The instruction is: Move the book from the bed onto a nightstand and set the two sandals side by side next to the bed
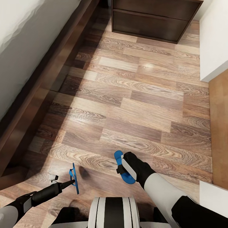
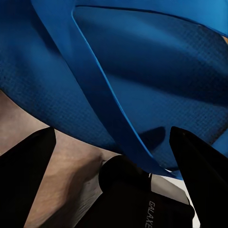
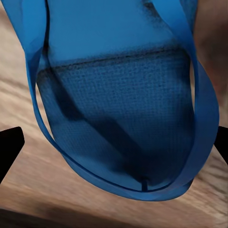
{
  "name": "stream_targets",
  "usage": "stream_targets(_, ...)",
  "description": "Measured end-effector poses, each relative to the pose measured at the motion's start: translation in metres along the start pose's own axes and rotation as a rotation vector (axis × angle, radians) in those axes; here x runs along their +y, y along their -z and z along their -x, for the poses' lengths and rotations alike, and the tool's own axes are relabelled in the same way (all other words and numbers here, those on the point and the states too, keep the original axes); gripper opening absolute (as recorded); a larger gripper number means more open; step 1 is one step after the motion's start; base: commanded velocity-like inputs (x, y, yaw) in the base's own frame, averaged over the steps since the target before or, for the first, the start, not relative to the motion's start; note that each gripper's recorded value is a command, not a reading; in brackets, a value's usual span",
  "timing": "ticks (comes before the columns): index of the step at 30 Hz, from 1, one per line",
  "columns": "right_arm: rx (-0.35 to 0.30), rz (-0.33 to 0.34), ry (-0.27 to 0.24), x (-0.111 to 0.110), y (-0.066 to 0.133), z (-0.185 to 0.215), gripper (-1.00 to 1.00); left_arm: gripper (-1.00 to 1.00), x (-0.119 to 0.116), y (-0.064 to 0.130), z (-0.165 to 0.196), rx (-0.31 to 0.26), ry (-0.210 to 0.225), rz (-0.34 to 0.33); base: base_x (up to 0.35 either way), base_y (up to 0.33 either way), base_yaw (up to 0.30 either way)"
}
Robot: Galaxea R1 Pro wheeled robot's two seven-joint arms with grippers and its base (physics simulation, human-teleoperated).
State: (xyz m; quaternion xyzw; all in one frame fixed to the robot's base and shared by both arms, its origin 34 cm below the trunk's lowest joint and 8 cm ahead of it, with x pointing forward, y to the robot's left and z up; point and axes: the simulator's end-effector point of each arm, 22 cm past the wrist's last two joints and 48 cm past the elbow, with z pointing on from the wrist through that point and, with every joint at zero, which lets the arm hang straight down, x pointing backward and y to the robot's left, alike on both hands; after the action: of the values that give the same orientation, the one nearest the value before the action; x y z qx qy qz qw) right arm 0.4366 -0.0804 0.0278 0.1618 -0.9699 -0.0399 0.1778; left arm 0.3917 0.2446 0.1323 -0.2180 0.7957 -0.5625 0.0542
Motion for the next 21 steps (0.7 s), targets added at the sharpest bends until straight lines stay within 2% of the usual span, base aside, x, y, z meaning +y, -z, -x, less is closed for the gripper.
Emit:
stream_targets(3, 0.000, 0.000, 0.000, 0.0001, 0.0000, 0.0000, 1.00, -1.00, 0.0000, 0.0000, 0.0000, 0.000, 0.000, 0.000, 0.000, 0.000, 0.000)
stream_targets(4, 0.000, 0.000, 0.000, 0.0001, 0.0000, 0.0000, -1.00, -1.00, 0.0000, 0.0000, -0.0001, 0.001, 0.000, 0.000, 0.000, 0.000, 0.000)
stream_targets(21, -0.001, 0.002, 0.000, 0.0005, 0.0000, 0.0002, -1.00, -1.00, 0.0002, 0.0005, 0.0001, -0.001, 0.001, 0.001, 0.000, 0.000, 0.000)
